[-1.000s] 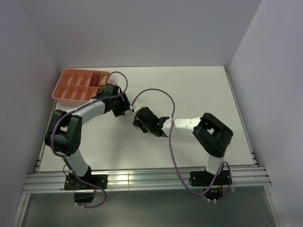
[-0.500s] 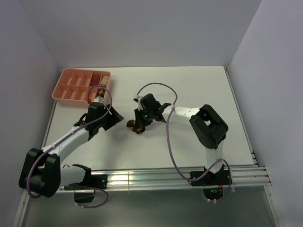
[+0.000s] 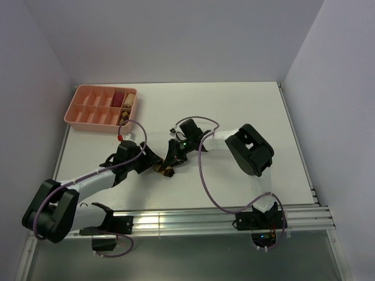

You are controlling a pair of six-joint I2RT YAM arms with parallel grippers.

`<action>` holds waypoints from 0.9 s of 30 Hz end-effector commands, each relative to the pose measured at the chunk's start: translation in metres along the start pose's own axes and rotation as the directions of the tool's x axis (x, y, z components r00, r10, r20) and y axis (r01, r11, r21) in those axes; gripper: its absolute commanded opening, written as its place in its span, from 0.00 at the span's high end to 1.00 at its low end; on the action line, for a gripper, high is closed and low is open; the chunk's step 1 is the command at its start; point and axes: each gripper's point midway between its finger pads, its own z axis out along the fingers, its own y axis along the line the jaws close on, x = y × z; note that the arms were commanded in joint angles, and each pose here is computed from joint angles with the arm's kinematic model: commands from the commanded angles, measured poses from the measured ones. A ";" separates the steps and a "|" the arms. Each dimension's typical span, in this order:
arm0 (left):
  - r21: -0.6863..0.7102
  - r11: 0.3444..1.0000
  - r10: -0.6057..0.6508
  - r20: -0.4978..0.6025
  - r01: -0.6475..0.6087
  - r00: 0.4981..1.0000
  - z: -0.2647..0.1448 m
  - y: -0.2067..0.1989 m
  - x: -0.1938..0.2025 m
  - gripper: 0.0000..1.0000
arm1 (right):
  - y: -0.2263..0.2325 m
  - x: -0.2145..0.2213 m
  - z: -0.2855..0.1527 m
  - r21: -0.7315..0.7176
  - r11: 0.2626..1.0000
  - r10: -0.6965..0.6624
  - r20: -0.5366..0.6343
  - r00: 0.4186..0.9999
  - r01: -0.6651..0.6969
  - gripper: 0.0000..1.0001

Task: Roll the socks
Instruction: Roll the sock at the center of the board, then pick up the sock at the center of the board.

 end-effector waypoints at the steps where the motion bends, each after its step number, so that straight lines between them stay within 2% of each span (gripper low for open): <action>1: 0.062 0.998 -0.016 -0.009 0.016 1.000 0.006 -0.015 0.005 0.33 | -0.017 0.015 0.008 -0.001 0.986 0.166 -0.047 0.985 -0.166 1.00; 4: 0.046 0.999 -0.026 -0.022 0.027 0.999 0.007 -0.012 0.009 0.33 | -0.021 0.012 0.007 -0.032 0.974 0.224 -0.024 0.974 -0.225 1.00; 8: 0.035 0.999 -0.034 0.005 0.034 0.999 0.003 -0.011 0.004 0.33 | -0.021 0.006 0.007 -0.047 0.973 0.229 0.011 0.973 -0.228 1.00; 15: 0.025 0.998 -0.064 -0.056 0.066 0.996 0.009 -0.012 0.013 0.33 | -0.010 -0.007 0.006 -0.102 0.966 0.247 0.071 0.966 -0.239 1.00; 21: -0.010 0.997 -0.078 -0.061 0.077 0.995 0.012 -0.011 0.011 0.32 | -0.003 -0.019 0.005 -0.127 0.972 0.212 0.124 0.969 -0.196 1.00; 27: -0.035 0.995 -0.096 -0.096 0.093 0.991 0.025 -0.009 0.015 0.32 | 0.001 -0.022 0.009 -0.163 0.978 0.154 0.129 0.980 -0.132 1.00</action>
